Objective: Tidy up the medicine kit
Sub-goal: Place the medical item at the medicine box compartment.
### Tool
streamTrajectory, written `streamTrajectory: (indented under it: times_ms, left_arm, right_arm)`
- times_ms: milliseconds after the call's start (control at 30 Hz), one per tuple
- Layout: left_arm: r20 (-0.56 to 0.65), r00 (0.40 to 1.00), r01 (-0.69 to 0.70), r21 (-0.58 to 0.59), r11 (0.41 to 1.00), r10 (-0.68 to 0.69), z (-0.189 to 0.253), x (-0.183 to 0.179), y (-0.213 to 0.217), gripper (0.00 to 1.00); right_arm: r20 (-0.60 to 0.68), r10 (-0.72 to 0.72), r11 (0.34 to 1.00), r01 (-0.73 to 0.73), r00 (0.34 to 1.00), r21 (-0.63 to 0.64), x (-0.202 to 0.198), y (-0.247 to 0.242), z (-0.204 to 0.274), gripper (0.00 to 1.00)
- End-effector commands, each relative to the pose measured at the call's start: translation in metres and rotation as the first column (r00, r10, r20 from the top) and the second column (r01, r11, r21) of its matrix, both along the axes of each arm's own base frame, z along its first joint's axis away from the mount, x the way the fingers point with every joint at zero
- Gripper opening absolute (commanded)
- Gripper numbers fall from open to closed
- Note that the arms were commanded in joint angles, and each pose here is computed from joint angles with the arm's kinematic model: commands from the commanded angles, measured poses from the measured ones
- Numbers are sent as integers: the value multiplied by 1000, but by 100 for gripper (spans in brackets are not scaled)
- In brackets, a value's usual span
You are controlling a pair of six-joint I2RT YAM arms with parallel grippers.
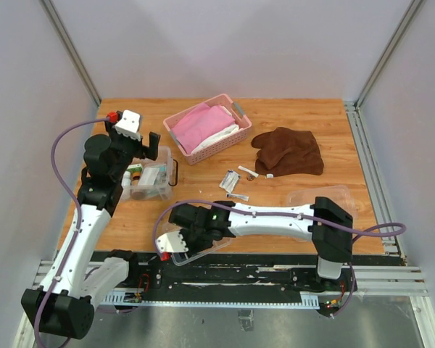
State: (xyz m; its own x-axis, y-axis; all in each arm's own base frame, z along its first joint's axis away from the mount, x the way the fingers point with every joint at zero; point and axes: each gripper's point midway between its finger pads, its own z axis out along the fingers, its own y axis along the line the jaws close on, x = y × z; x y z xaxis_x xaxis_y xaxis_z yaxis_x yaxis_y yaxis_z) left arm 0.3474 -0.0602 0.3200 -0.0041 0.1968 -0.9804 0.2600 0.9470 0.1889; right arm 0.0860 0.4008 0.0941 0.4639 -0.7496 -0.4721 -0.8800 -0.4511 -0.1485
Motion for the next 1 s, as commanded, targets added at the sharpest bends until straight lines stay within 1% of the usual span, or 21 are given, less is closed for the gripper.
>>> streamTrajectory:
  times_ms: [0,133,200,433,467,567,767,967]
  left_arm:
    - [56,998,8,-17,1000,-7,12,-5,1,99]
    - [56,998,30,-18,999,-29,10,-8,-3,99]
    - [67,997,33,-15,999,-32,11,-10,-3,99]
    - [99,994,42,-10,999,-41,22,-17,-3,99]
    - [100,994,46,-13,999,-45,23,-18,-4,99]
    - [99,993,58,-14,998,-57,21,-19,-6,99]
    - [111,991,75,-11,997,-73,19,-23,-8,99]
    - [123,989,87,-8,996,-85,20,-26,-10,99]
  right_arm:
    - [45,-76,997,77,996,-16,4,13,3,20]
    - [48,-100,994,102,994,-45,8,22,-5,20]
    - [32,-102,992,104,994,-75,6,23,-12,21]
    - [-4,-104,988,103,995,-117,-3,25,-23,22]
    - [-8,-106,984,103,994,-143,-4,24,-34,23]
    - [-10,-102,981,99,995,-165,-7,23,-41,24]
    - [-15,-103,977,99,995,-187,-8,22,-50,28]
    - [-9,-108,975,105,994,-195,-7,21,-53,36]
